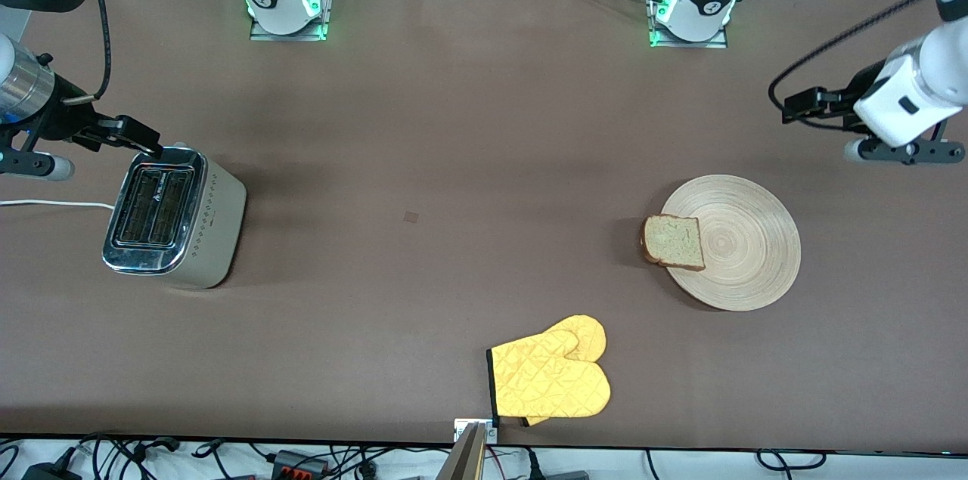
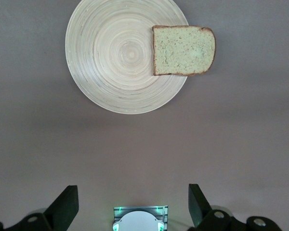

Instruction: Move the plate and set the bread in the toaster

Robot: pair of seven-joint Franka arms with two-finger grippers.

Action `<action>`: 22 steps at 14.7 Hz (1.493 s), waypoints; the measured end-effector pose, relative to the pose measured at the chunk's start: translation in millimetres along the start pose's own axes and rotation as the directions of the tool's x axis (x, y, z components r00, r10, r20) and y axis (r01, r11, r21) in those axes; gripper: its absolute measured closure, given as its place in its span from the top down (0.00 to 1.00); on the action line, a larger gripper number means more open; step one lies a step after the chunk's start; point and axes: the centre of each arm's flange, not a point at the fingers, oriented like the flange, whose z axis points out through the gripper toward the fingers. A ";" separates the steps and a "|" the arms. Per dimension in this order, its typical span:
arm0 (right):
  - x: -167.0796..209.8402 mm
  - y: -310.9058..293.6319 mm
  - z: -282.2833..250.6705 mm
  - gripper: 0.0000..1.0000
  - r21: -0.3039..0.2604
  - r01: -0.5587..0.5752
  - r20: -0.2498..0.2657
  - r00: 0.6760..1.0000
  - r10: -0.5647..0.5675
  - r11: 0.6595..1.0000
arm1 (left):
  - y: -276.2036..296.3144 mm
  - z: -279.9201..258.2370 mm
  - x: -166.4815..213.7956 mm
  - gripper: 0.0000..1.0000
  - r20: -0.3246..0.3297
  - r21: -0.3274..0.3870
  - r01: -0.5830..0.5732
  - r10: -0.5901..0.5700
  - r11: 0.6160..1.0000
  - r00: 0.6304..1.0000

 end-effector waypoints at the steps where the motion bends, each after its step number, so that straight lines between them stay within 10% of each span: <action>1: -0.1 -0.1 0.0 1.00 0.000 0.000 0.001 1.000 0.000 1.000 | -6.3 4.4 8.1 1.00 0.008 -0.006 0.010 -0.010 1.000 1.000; 11: -0.5 -2.8 -0.2 1.00 0.002 0.004 0.001 1.000 -0.004 1.000 | -148.0 84.7 109.4 1.00 -0.094 -0.207 -0.015 -0.004 0.978 0.996; 16: -0.9 -5.4 -0.5 1.00 0.003 0.009 0.001 1.000 -0.009 1.000 | -229.3 191.7 134.9 1.00 -0.083 -0.436 -0.019 -0.019 0.900 0.996; 22: -0.9 -5.8 -0.8 1.00 0.004 0.009 0.000 1.000 -0.009 1.000 | -289.5 276.4 143.5 0.99 -0.223 -0.613 -0.117 -0.030 0.781 0.974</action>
